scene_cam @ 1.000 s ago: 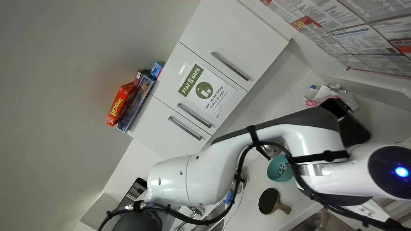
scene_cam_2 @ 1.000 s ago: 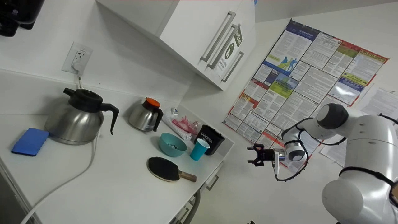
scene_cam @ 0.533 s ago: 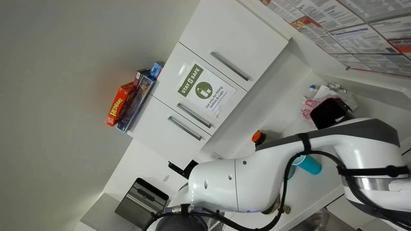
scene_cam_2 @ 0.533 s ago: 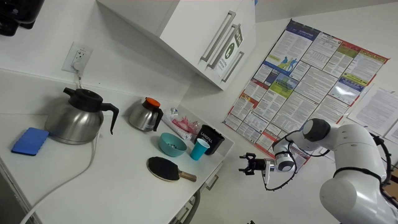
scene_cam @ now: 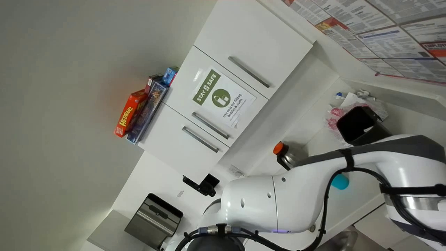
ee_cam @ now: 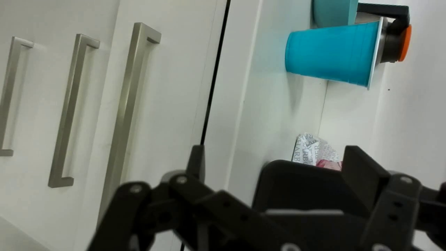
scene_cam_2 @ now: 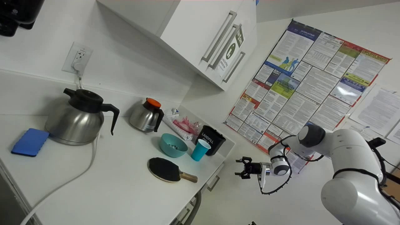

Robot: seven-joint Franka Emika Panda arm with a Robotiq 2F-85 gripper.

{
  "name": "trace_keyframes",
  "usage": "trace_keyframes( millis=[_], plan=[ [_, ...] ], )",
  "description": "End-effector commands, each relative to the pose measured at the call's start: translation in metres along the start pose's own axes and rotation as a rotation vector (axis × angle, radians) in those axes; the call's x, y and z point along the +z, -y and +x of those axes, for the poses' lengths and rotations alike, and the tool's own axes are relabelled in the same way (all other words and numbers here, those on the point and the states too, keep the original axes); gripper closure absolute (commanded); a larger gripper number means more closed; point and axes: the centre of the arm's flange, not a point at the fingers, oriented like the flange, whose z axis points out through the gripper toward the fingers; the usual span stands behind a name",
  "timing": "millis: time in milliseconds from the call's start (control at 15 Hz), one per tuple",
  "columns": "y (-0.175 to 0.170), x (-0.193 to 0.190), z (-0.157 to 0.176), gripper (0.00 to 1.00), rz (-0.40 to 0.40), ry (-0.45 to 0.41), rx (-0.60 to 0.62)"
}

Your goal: Open the topmost drawer on the right

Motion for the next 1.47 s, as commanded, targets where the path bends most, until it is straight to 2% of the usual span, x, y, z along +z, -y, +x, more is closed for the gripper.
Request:
trace_keyframes(
  millis=[0, 333, 667, 1000, 1400],
  plan=[
    [0.000, 0.000, 0.000, 0.00, 0.000, 0.000, 0.000],
    [-0.051, 0.019, -0.009, 0.00, 0.026, -0.062, -0.060],
    [-0.105, 0.038, -0.020, 0.00, 0.159, -0.116, -0.138],
    [-0.147, 0.054, -0.014, 0.00, 0.272, -0.175, -0.099],
    [-0.187, 0.083, 0.000, 0.00, 0.331, -0.208, -0.045]
  ],
)
